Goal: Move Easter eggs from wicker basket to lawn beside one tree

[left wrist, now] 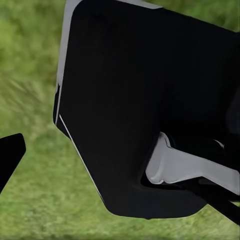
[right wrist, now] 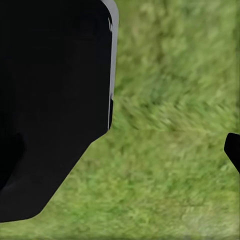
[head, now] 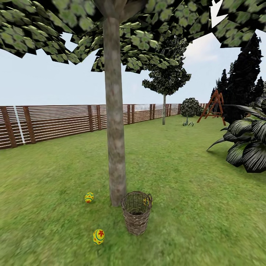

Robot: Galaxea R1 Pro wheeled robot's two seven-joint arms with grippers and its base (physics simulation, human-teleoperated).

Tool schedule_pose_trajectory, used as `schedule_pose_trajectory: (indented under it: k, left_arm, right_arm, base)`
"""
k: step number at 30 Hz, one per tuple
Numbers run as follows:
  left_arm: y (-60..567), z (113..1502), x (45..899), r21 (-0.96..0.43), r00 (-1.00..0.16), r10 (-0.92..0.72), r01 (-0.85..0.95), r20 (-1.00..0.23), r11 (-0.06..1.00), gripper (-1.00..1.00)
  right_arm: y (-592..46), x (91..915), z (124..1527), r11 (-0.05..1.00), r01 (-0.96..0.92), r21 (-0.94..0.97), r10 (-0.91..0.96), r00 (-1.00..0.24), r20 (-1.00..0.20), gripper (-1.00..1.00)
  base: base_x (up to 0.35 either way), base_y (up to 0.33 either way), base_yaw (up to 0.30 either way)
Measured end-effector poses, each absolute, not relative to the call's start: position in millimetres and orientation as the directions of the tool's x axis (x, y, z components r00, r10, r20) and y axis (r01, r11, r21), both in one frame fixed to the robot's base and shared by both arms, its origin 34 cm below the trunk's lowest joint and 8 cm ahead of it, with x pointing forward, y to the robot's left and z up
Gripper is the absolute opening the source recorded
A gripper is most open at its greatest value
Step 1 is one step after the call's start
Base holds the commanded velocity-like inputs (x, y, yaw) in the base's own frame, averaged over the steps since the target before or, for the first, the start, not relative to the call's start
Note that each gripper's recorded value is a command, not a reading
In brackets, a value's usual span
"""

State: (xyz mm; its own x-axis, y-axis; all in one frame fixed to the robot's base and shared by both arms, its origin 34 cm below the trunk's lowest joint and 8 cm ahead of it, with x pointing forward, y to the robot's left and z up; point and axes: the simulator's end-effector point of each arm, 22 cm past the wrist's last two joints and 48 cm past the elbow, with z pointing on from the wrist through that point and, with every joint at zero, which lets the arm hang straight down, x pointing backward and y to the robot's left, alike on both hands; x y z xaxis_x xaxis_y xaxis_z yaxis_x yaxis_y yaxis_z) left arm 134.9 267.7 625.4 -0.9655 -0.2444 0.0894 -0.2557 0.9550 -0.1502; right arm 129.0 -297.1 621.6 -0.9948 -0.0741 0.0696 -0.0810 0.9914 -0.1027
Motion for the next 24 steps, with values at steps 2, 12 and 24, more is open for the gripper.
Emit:
schedule_pose_trajectory:
  k: [2,12,24]
  left_arm:
    - [266.0,625.4,135.1,-0.153,-0.965,-0.246,-0.257,0.090,0.954,1.00]
    - [265.2,625.4,135.2,-0.154,-0.965,-0.245,-0.256,0.090,0.954,1.00]
    - [265.1,625.4,135.3,-0.154,-0.965,-0.245,-0.256,0.090,0.954,1.00]
  right_arm:
    - [-297.2,129.0,621.6,0.991,-0.082,-0.103,-0.075,-0.995,0.070,1.00]
    - [-297.3,129.0,621.6,0.991,-0.082,-0.103,-0.075,-0.995,0.070,1.00]
    - [-297.3,129.0,621.6,0.991,-0.082,-0.103,-0.075,-0.995,0.070,1.00]
  base:
    - [0.000,0.000,0.000]
    - [0.000,0.000,0.000]
    - [0.000,0.000,0.000]
